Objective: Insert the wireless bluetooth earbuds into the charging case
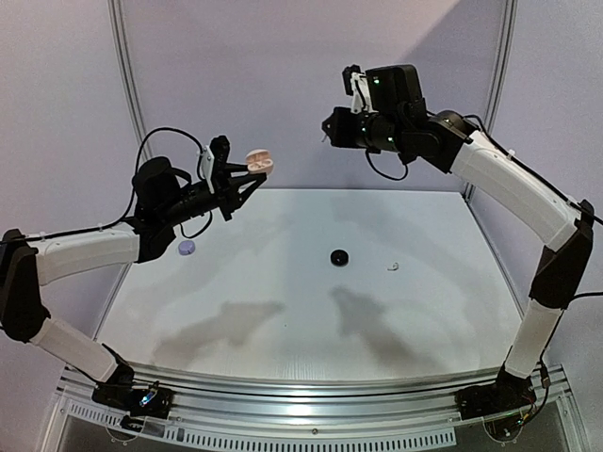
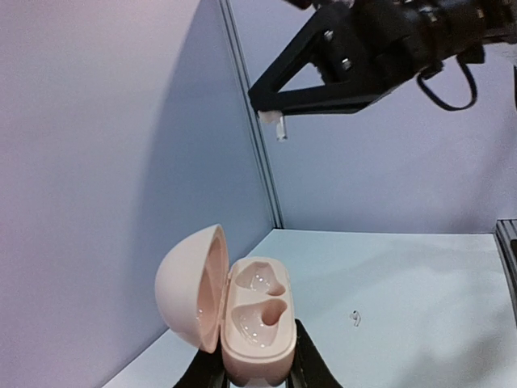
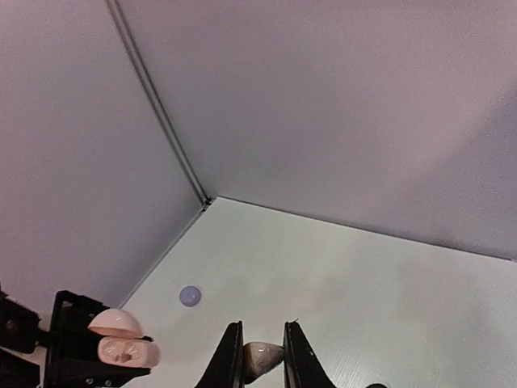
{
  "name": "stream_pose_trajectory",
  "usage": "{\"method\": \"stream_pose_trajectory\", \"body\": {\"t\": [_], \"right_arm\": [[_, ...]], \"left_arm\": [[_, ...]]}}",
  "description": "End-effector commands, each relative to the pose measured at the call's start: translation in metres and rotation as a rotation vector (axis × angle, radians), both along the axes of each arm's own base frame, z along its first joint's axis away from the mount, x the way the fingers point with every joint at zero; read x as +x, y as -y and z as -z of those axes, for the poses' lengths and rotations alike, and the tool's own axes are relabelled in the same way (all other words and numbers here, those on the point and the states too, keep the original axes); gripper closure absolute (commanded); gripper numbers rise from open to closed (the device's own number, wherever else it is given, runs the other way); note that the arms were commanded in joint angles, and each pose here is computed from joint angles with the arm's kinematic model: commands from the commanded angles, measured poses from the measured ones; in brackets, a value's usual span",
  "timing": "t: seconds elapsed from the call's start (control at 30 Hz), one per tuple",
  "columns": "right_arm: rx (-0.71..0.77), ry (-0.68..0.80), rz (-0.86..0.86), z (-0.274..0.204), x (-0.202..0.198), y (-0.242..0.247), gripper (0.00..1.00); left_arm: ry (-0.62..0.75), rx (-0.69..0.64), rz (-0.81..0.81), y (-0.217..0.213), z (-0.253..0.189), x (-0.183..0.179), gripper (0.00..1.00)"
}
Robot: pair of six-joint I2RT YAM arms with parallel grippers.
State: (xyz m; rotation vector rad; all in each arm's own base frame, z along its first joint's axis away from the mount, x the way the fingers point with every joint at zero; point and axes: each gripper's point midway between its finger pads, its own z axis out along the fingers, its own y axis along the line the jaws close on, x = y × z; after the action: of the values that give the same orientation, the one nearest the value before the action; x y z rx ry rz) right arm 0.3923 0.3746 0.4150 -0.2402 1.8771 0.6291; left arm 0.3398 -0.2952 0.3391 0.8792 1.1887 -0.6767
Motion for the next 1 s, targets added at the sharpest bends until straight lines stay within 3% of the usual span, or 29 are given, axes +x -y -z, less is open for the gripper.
{"method": "stream_pose_trajectory", "body": {"t": [0.0, 0.3, 0.97], "right_arm": [[0.019, 0.226, -0.148, -0.046, -0.031, -0.044, 0.98], [-0.025, 0.417, -0.338, -0.060, -0.074, -0.094, 0.98], [-0.202, 0.451, -0.362, -0.014, -0.059, -0.118, 1.00]], "left_arm": [[0.064, -0.054, -0.084, -0.004, -0.018, 0.008, 1.00], [0.077, -0.062, -0.071, -0.002, -0.023, 0.001, 1.00], [0.099, -0.071, -0.052, -0.001, -0.030, -0.003, 1.00]]}}
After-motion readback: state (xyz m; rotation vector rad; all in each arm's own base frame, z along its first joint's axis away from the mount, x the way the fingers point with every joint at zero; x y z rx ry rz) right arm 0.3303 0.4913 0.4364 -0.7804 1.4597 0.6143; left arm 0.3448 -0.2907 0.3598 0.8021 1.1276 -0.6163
